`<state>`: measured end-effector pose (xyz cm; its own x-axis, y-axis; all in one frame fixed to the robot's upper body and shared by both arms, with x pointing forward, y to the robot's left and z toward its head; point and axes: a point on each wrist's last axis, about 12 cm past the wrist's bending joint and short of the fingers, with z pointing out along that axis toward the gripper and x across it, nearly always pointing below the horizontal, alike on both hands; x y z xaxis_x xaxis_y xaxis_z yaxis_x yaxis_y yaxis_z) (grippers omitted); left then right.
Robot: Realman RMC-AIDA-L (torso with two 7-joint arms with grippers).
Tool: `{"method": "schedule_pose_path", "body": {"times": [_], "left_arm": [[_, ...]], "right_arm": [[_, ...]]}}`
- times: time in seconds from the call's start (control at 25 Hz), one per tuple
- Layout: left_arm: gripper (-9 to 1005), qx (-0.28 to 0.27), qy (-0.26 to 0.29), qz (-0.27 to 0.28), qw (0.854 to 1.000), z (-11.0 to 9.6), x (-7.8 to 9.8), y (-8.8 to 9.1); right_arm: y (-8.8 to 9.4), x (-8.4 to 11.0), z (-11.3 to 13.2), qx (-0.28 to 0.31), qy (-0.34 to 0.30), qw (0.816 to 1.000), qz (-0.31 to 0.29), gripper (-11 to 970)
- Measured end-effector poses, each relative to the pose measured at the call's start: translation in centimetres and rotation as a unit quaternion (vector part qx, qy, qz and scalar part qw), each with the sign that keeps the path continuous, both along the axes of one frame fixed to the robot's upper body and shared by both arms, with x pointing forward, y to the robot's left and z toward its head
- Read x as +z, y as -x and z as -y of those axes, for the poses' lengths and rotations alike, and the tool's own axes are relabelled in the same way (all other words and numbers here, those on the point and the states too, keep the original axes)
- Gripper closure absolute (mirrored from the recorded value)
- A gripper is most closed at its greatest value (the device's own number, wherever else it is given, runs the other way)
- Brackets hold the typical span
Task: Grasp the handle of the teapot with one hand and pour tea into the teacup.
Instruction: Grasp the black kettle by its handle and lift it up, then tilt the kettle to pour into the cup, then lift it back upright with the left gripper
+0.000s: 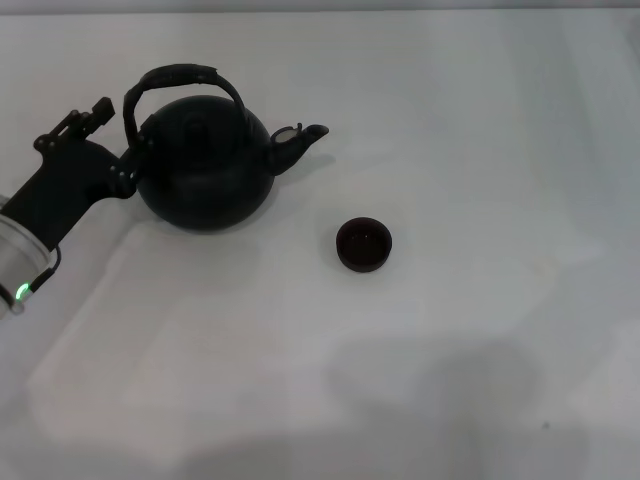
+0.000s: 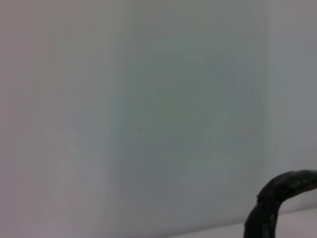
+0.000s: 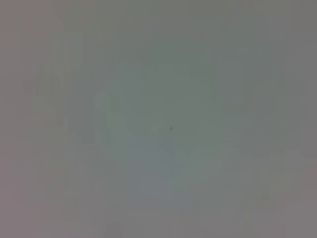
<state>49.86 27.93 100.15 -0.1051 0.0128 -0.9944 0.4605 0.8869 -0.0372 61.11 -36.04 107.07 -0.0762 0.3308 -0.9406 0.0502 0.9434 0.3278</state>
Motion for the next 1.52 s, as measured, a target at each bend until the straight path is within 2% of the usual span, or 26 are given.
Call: {"method": "schedule_pose_path", "body": {"times": [0.28,0.52,0.72,0.92,1.16,1.32,1.52], "left_arm": [[506,0.016,0.004,0.005,1.0,0.2,0.3,-0.7],[531,0.019,-0.014,0.013,1.0,0.4,0.2,-0.9],[764,0.017,-0.015,0.017,1.0,0.5,0.4,-1.2],[824,0.026,-0.022,0.036,0.999,0.4,0.8,-1.5],[897,0.005,-0.04,0.081,0.996,1.3,2.0,-2.5],[896,-0.016,-0.064,0.108,0.992,2.3,2.6,-3.3],[897,-0.068,-0.108,0.14,0.982,3.9,3.2,-4.0]], "right_arm": [[0.0,0.1,0.3,-0.009,-0.003,1.0,0.002,118],[0.1,0.0,0.6,-0.015,-0.004,1.0,0.001,118],[0.1,0.1,0.8,-0.02,-0.008,1.0,0.003,118],[0.2,0.0,0.8,-0.022,-0.008,1.0,0.001,118],[0.3,-0.1,0.9,-0.022,-0.008,1.0,0.0,117],[0.3,-0.2,0.8,-0.02,-0.009,1.0,-0.001,117],[0.3,-0.4,0.4,-0.016,-0.011,1.0,-0.004,117]]}}
